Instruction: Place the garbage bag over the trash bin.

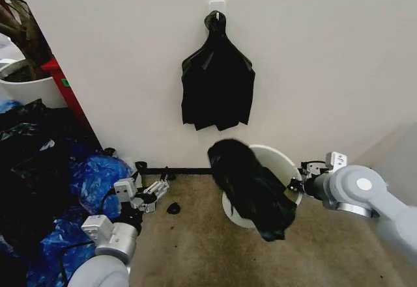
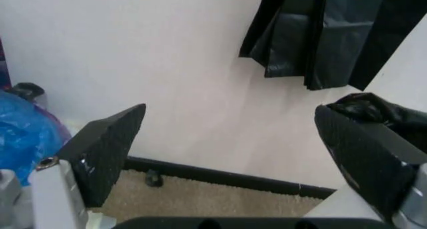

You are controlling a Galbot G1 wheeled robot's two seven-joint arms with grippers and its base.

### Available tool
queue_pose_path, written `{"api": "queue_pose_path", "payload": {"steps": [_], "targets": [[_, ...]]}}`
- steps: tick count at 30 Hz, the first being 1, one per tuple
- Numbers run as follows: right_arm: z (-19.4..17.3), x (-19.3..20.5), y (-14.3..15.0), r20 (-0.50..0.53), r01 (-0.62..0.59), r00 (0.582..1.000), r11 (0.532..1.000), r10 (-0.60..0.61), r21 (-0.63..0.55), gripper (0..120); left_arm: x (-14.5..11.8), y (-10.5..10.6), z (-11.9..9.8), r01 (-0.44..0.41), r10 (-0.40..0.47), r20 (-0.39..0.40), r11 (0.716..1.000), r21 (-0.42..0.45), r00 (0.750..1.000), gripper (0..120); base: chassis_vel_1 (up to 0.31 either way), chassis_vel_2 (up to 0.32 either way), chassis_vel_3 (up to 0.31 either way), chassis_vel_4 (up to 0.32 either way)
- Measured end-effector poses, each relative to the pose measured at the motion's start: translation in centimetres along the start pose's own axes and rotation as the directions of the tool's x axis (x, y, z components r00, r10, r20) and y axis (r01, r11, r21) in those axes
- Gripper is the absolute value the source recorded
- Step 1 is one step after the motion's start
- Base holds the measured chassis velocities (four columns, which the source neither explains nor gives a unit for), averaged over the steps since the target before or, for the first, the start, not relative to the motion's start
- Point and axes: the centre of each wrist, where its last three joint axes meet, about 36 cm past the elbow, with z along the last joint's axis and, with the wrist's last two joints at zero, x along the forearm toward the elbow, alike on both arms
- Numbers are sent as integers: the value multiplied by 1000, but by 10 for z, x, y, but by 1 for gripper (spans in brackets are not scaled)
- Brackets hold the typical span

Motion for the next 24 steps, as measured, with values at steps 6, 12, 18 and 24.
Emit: {"api": "queue_pose_path", "payload": {"steps": [6, 12, 18, 24], "targets": [[28, -3, -2, 2, -58, 998, 986, 59, -157, 0, 2, -3, 1, -12, 12, -5, 1000, 2, 1000, 100, 0, 0, 0, 0], [56, -13, 6, -16, -44, 999, 979, 42, -197, 0, 4, -10, 6, -28, 29, -15, 1000, 6, 999, 100, 0, 0, 0, 0], [78, -33, 24, -13, -73, 997, 974, 72, -216, 0, 6, -13, 11, -22, 22, -15, 1000, 11, 1000, 100, 0, 0, 0, 0], [89, -54, 39, -10, -128, 992, 969, 129, -213, 0, 8, -11, 16, -8, 9, -15, 1000, 13, 1000, 100, 0, 0, 0, 0]]}}
